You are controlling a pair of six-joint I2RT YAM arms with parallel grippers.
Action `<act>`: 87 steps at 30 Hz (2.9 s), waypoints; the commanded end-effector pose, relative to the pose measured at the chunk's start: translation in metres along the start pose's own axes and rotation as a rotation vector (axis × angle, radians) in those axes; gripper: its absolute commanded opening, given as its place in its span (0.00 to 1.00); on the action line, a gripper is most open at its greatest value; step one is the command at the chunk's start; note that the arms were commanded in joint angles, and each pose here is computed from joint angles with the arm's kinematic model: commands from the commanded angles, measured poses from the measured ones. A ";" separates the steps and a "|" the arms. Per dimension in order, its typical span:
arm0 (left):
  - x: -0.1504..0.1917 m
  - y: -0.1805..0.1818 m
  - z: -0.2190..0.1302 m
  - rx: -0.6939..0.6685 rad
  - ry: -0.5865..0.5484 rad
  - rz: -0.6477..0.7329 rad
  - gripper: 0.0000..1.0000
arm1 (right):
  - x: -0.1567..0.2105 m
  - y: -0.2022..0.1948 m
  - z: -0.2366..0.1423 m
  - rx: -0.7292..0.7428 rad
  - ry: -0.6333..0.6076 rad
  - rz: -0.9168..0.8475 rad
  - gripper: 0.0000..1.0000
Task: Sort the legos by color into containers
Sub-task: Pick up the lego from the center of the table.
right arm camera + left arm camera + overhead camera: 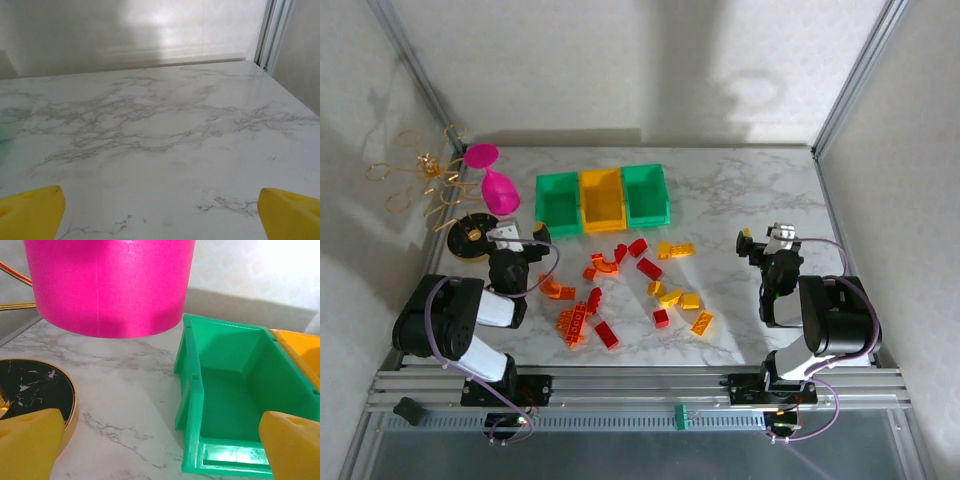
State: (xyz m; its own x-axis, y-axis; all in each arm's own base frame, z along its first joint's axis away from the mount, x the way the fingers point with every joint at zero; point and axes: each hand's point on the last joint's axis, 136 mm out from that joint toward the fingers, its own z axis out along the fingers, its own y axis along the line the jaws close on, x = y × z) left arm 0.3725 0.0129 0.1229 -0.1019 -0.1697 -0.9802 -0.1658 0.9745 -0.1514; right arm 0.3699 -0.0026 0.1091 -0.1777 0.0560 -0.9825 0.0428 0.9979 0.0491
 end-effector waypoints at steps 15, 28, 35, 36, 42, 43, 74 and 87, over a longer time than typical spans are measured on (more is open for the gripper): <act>-0.006 -0.003 0.003 0.020 -0.010 0.013 0.99 | -0.015 0.002 0.003 -0.009 -0.053 -0.010 0.99; -0.006 -0.002 0.003 0.020 -0.011 0.009 1.00 | -0.016 0.002 0.003 -0.009 -0.053 -0.010 0.99; -0.007 -0.002 0.002 0.012 -0.015 0.012 0.99 | -0.015 0.002 0.003 -0.010 -0.051 -0.010 0.99; -0.008 -0.001 0.001 0.007 -0.020 0.012 0.99 | -0.016 0.002 0.002 -0.011 -0.056 -0.010 0.99; -0.017 -0.006 -0.013 0.006 -0.069 0.035 0.99 | -0.023 0.006 -0.009 -0.011 -0.095 -0.029 0.99; -0.021 -0.005 -0.017 0.001 -0.082 0.030 1.00 | -0.025 0.005 -0.011 -0.003 -0.102 -0.026 0.99; -0.063 -0.014 -0.081 -0.014 0.161 -0.543 0.99 | -0.022 0.046 -0.033 -0.045 0.414 0.480 0.99; -0.012 -0.099 -0.113 0.164 0.547 -0.436 1.00 | 0.000 0.121 -0.066 -0.242 0.636 0.365 0.99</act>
State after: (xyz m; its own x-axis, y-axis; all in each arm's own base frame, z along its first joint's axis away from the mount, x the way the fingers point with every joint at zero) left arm 0.2889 -0.0788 0.1747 -0.4484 -0.5834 -0.6771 -0.1569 0.7972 -0.5830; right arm 0.3216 0.1044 0.1319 -0.6692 0.3674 -0.6459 0.0324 0.8828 0.4687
